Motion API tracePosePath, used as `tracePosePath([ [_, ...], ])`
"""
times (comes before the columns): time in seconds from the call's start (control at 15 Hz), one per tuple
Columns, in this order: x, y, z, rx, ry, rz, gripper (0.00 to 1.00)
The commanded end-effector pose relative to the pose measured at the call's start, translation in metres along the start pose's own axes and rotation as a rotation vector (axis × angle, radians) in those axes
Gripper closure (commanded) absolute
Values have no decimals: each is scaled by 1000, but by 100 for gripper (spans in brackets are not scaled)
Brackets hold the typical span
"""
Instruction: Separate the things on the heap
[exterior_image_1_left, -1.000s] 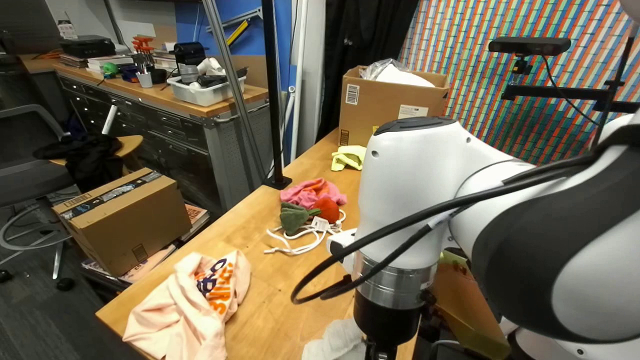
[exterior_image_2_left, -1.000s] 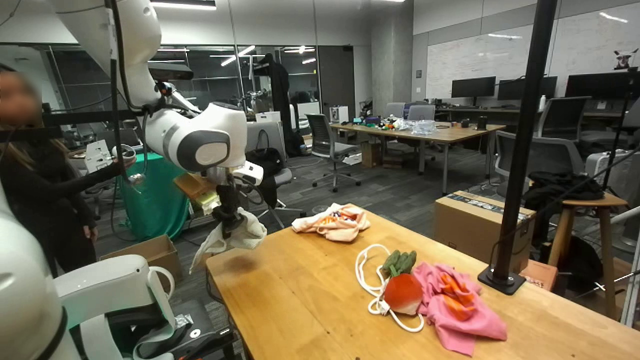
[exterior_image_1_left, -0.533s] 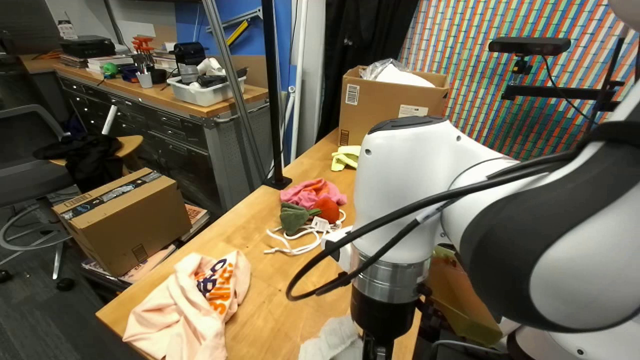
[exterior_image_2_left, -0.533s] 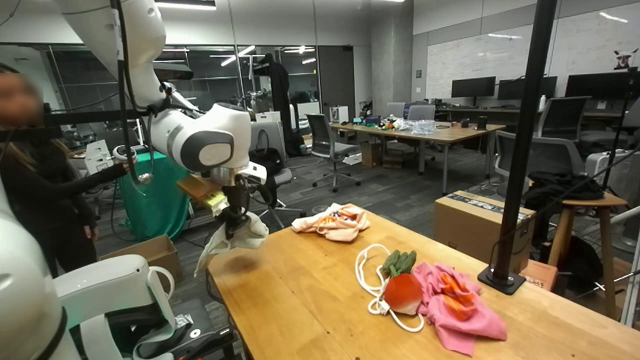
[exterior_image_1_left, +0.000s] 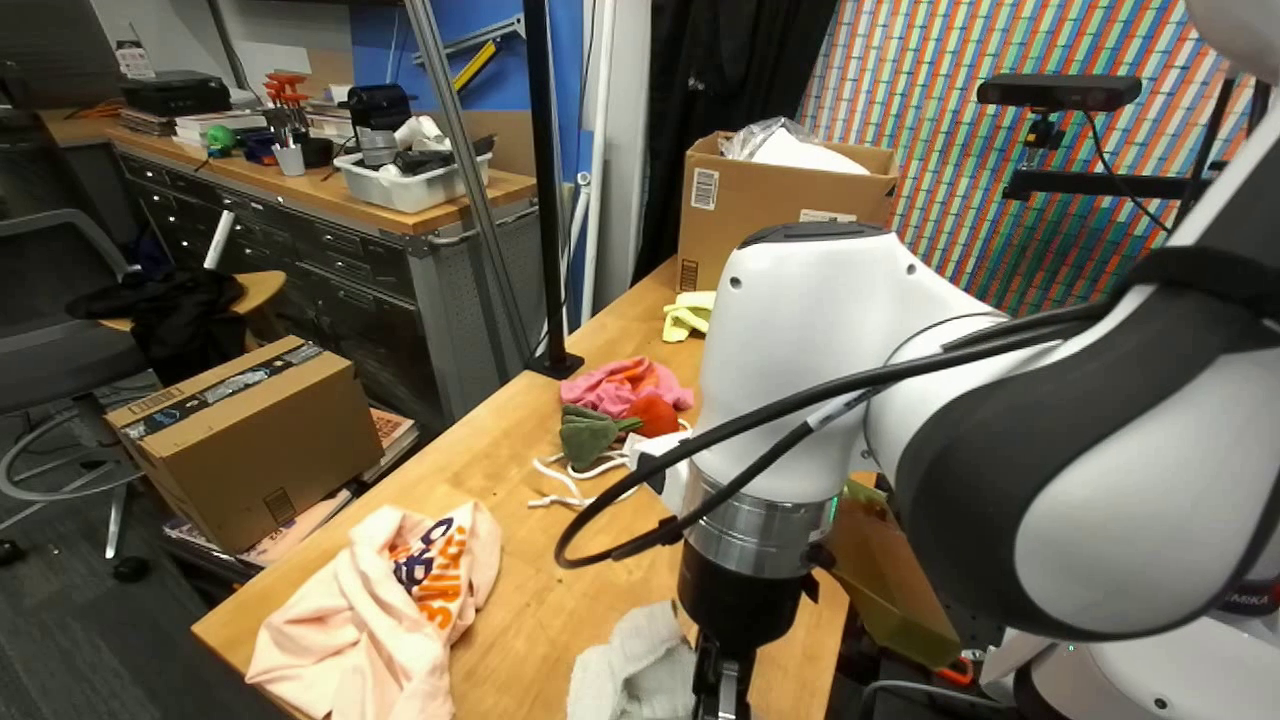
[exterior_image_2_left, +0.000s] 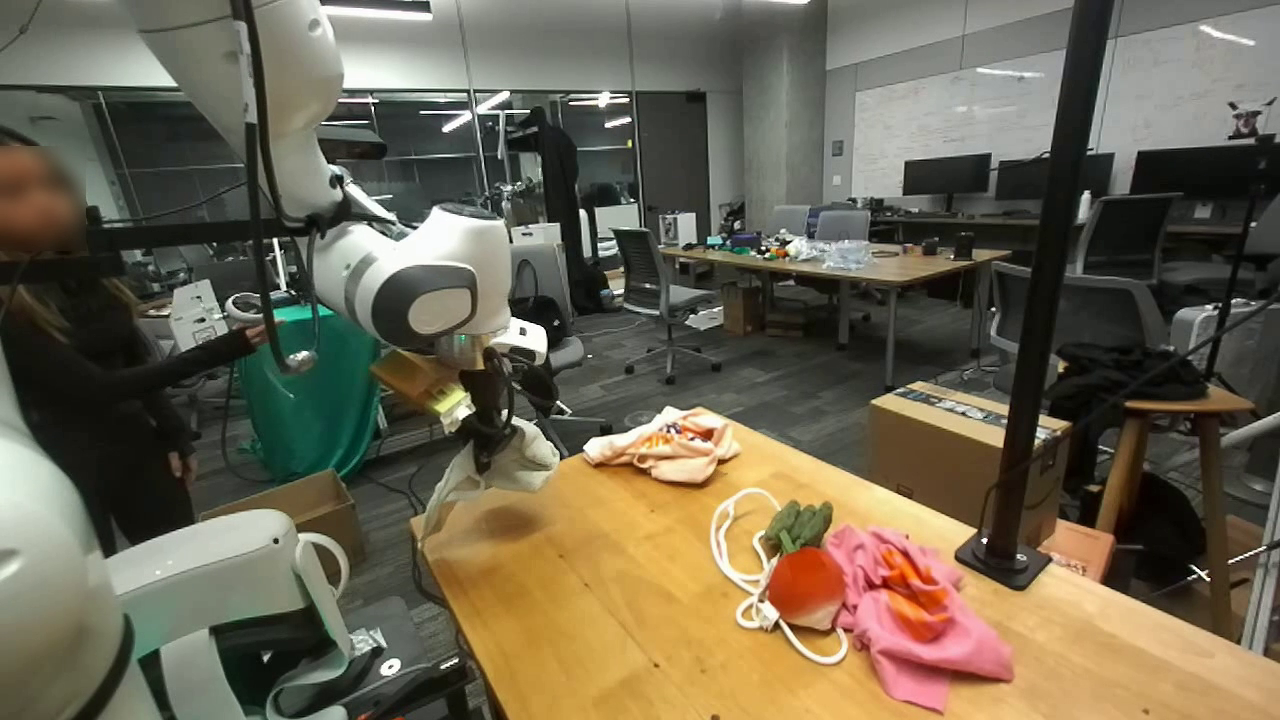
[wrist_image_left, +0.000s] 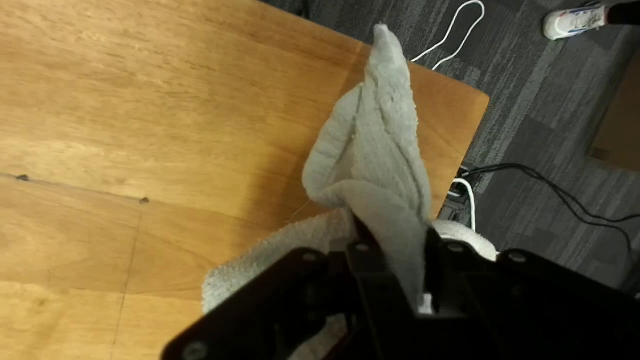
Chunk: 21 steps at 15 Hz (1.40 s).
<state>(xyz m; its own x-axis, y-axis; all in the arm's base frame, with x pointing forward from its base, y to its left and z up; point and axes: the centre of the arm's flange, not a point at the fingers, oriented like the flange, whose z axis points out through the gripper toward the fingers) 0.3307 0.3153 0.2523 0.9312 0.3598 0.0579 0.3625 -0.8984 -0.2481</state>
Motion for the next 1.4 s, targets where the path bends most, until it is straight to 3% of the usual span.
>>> tracePosePath([
  [0.0,10,5,-1,-21,41,-4,45],
  [0.4,19,29,-4,-123,62,-30,1],
  [0.73,40,76,-17,-318,148,-66,0],
  [1.33,93,132,-47,-553,213,-41,0],
])
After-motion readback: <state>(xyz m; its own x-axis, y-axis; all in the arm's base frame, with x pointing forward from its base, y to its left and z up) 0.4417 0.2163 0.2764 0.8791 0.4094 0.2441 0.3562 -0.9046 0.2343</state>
